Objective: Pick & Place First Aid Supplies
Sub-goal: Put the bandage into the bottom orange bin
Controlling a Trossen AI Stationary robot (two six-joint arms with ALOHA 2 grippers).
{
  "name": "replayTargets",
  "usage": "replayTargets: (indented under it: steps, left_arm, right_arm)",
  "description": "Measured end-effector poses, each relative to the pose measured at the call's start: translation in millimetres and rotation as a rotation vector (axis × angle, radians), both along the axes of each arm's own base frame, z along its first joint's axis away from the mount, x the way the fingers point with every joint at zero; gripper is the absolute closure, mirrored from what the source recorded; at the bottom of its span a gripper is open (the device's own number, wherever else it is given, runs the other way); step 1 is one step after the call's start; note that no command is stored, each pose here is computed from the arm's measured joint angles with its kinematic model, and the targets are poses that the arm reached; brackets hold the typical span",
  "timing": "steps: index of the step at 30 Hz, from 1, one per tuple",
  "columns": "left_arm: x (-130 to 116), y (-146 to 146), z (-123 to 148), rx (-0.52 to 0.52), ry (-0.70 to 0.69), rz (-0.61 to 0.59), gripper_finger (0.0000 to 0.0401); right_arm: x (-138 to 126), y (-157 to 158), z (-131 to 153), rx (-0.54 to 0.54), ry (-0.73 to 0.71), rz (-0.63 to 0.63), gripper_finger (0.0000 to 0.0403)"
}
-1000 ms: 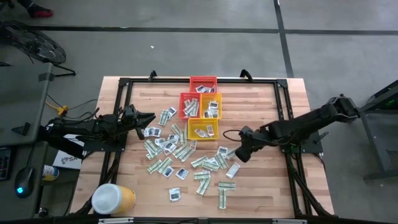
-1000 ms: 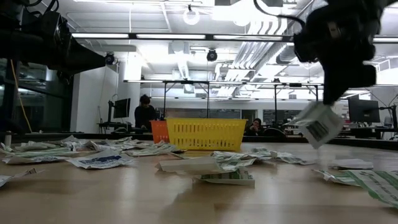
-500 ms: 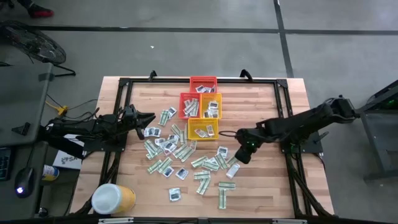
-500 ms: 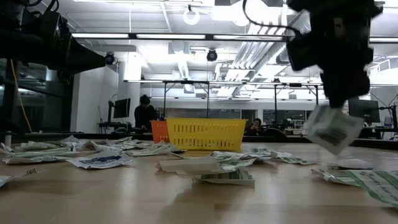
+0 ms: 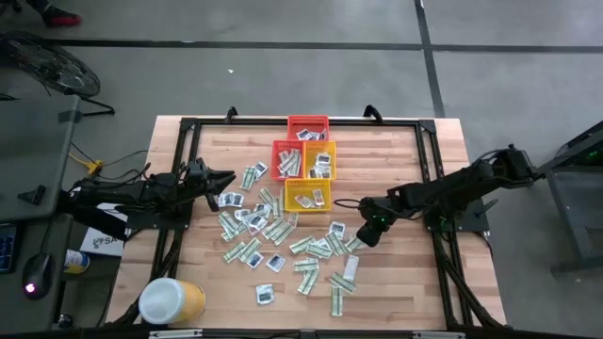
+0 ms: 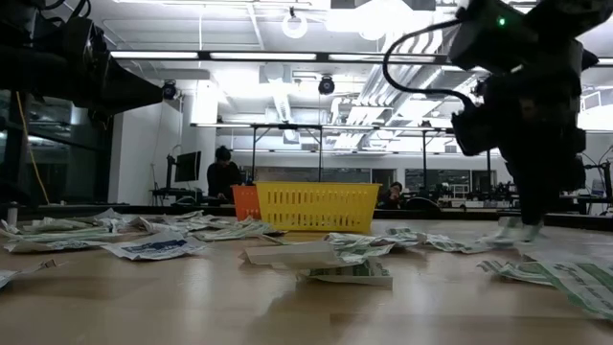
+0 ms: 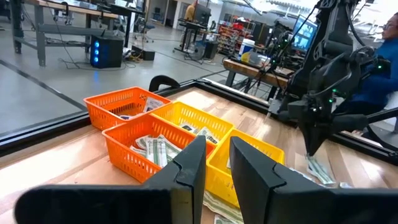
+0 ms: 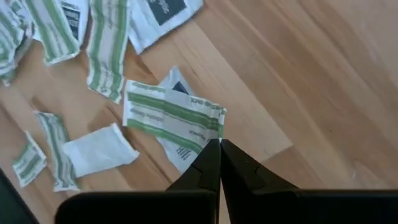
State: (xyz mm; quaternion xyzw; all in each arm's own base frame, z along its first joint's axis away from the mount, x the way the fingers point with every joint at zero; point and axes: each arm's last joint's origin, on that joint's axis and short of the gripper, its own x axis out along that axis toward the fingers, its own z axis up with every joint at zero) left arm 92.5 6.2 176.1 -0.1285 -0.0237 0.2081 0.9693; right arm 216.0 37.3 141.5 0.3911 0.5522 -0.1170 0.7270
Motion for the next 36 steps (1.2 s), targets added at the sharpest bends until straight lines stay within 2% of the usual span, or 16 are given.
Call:
replayTargets:
  steps: [7, 25, 29, 36]
  left_arm:
    - [0.0, 0.0, 0.0, 0.000, 0.000, 0.000, 0.0328]
    - [0.0, 0.0, 0.1, 0.000, 0.000, 0.000, 0.0328]
    - [0.0, 0.0, 0.0, 0.000, 0.000, 0.000, 0.0328]
    - [0.0, 0.0, 0.1, 0.000, -0.001, 0.000, 0.0328]
  right_arm:
    - [-6.7, -0.9, -11.2, 0.012, -0.006, -0.011, 0.0399]
    - [-10.0, -0.9, -16.2, 0.039, -0.002, -0.036, 0.0349]
    - [-11.1, 0.4, -16.4, 0.087, 0.020, -0.039, 0.0348]
    - [-11.1, 0.4, -16.4, 0.084, 0.020, -0.040, 0.0350]
